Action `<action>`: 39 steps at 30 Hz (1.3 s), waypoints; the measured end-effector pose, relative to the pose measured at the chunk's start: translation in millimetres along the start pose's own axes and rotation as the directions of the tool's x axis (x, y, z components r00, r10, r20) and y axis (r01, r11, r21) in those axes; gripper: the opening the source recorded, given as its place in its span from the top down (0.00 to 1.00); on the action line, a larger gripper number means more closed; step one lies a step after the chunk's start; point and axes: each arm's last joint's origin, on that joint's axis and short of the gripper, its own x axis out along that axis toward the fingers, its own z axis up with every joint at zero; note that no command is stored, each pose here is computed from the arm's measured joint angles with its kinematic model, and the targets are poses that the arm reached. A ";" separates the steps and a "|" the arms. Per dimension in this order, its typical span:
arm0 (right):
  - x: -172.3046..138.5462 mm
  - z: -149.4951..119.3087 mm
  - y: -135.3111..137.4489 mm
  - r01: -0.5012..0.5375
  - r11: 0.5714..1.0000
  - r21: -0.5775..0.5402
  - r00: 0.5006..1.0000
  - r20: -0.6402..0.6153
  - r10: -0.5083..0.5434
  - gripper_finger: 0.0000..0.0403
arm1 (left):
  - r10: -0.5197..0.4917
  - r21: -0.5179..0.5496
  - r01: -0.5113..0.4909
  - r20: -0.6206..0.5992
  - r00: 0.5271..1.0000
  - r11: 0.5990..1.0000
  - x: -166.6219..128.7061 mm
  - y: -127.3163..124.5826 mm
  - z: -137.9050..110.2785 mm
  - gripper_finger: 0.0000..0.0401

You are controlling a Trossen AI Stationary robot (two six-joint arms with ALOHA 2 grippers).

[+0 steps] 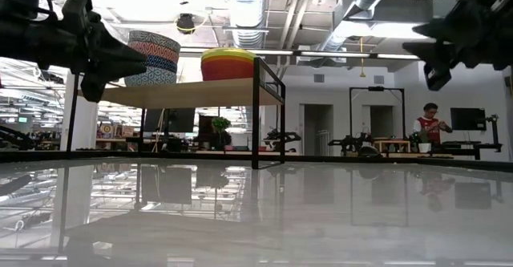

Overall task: Place and stack bowls onto a shelf
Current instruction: Return to Home Position

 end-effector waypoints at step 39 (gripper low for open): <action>-0.3 -8.0 2.0 -0.100 0.995 0.029 0.989 -0.108 0.102 0.59 | -0.295 -0.277 0.219 -0.271 0.916 0.936 -2.7 -5.0 -14.5 0.75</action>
